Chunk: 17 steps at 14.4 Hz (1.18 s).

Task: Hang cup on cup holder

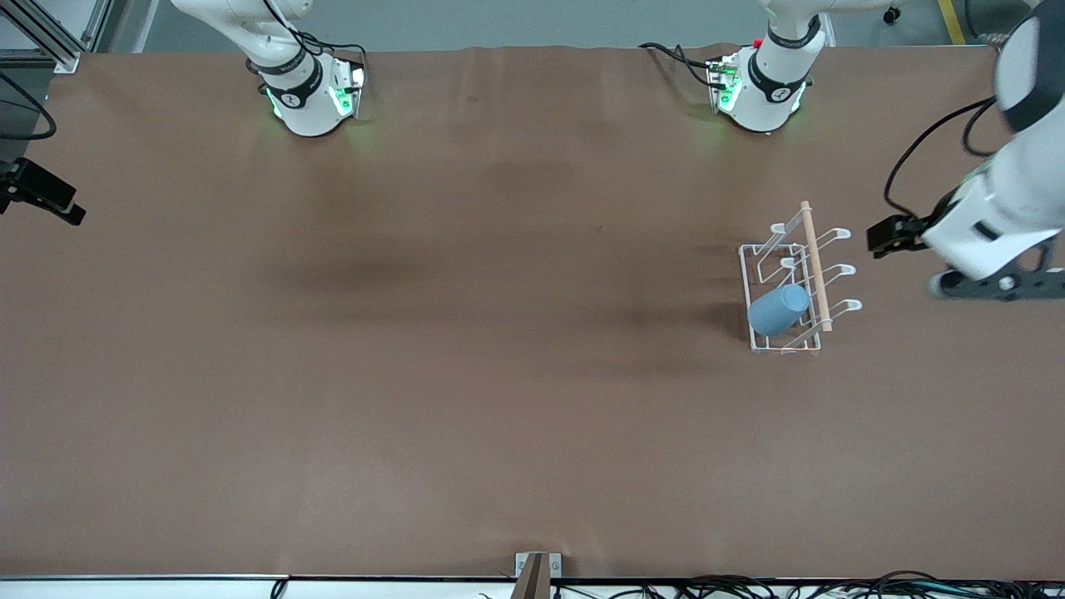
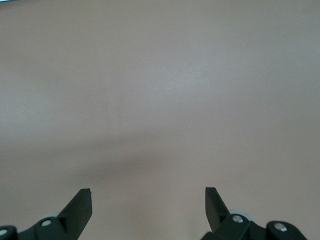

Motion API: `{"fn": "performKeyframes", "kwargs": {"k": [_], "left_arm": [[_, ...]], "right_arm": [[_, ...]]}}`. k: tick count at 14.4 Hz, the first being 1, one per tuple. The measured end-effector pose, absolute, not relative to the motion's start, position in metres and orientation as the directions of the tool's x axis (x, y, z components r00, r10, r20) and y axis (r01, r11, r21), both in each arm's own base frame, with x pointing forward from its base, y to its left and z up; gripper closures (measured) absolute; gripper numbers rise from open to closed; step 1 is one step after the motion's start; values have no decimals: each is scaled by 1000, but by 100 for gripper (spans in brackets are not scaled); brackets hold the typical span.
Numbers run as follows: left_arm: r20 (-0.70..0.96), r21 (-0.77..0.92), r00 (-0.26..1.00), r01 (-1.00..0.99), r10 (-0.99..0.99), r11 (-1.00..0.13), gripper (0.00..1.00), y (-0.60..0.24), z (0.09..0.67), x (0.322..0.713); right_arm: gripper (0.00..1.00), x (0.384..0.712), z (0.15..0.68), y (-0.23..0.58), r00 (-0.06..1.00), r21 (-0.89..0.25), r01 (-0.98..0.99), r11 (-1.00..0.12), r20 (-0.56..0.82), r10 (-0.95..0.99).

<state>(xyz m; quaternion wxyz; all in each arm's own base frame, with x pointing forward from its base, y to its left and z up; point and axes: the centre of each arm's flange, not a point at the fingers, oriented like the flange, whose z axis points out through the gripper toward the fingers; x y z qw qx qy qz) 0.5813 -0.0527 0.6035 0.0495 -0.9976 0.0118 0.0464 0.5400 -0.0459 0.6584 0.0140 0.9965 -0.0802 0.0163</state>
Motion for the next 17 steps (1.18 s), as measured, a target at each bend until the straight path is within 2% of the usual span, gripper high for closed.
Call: {"fn": "performKeyframes", "kwargs": {"k": [4, 7, 17], "left_arm": [[-24, -25, 1000, 11, 11, -1000, 0, -40, 646, 546], [6, -20, 1000, 8, 8, -1000, 0, -43, 654, 531], [44, 5, 999, 5, 5, -1000, 0, -51, 650, 536]], "right_arm": [[0, 540, 658, -47, 986, 25, -162, -986, 34, -161], [0, 540, 658, -48, 986, 25, -165, -986, 33, -164], [0, 540, 657, -51, 985, 25, -170, -985, 31, -169]]}}
